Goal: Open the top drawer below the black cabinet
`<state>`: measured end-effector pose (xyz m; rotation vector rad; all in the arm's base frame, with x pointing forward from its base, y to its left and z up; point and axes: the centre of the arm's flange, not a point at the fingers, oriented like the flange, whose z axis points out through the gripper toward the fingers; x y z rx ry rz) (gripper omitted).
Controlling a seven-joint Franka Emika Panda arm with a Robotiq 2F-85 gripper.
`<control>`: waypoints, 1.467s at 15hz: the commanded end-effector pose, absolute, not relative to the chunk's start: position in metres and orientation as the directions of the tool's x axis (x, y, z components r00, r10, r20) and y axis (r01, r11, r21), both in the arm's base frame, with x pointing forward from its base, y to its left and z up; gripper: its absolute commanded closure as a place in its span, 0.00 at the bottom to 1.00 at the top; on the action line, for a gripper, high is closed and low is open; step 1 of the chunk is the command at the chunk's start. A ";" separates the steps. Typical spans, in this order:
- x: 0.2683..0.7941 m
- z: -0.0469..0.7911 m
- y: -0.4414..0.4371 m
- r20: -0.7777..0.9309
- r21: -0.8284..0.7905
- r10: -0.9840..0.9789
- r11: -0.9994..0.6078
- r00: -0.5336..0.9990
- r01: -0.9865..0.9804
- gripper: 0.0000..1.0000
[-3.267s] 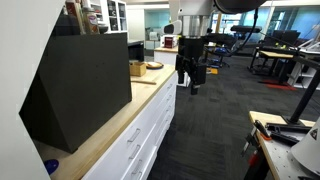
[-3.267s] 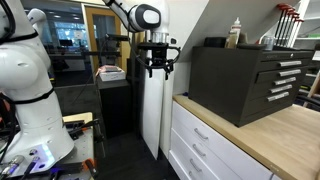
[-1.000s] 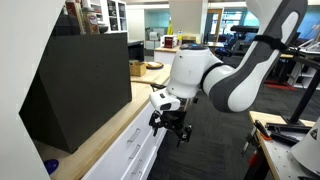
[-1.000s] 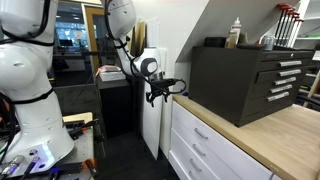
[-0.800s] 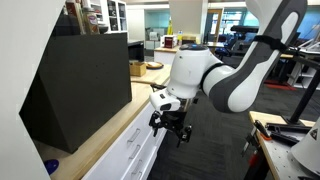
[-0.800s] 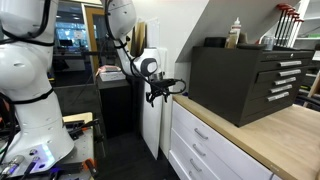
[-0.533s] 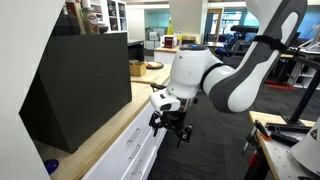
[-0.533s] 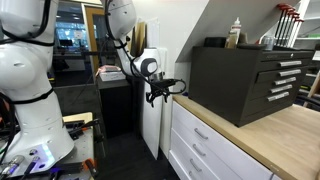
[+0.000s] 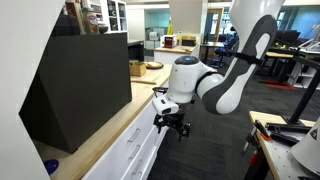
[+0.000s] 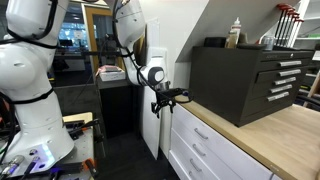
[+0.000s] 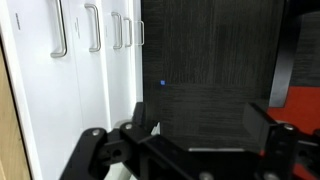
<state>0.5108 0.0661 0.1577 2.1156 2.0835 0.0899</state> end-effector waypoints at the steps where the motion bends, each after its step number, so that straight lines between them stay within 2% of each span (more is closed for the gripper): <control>1: 0.530 0.139 0.050 -0.095 0.210 0.996 0.017 0.003 0.977 0.00; 13: 0.576 0.087 0.007 -0.072 0.325 0.997 0.038 -0.015 0.945 0.00; 22: 0.575 0.080 0.013 -0.076 0.290 0.997 0.003 0.020 0.957 0.00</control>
